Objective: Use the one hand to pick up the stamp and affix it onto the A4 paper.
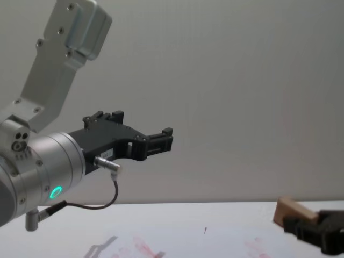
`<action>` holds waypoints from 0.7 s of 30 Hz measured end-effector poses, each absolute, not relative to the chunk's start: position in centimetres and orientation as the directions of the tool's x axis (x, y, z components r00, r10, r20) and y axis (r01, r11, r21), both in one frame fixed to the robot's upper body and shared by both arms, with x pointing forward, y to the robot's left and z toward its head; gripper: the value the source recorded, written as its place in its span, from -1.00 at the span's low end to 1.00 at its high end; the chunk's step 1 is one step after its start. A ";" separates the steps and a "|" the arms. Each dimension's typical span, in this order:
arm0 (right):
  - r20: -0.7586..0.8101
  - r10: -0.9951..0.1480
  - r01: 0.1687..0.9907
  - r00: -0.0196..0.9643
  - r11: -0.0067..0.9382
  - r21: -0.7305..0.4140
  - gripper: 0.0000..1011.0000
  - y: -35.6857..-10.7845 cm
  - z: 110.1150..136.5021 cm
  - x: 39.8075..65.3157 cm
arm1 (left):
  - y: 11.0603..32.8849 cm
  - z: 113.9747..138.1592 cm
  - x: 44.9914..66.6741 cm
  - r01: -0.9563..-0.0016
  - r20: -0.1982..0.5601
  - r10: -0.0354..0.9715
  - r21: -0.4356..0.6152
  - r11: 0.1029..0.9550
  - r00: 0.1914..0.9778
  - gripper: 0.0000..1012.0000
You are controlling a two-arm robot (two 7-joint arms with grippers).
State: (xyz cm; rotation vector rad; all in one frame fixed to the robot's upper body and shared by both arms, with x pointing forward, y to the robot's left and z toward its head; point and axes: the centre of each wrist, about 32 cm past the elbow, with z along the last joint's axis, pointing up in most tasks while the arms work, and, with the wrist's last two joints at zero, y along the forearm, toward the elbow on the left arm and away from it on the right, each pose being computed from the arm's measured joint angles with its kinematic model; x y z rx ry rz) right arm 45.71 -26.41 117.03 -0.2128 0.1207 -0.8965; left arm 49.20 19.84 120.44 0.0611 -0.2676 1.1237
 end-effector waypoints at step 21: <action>0.039 -0.765 0.714 0.642 0.579 -0.395 -0.57 -25.1 114.3 46.4 | 19.8 120.4 49.2 -0.897 0.242 0.882 -0.086 0.434 0.404 0.98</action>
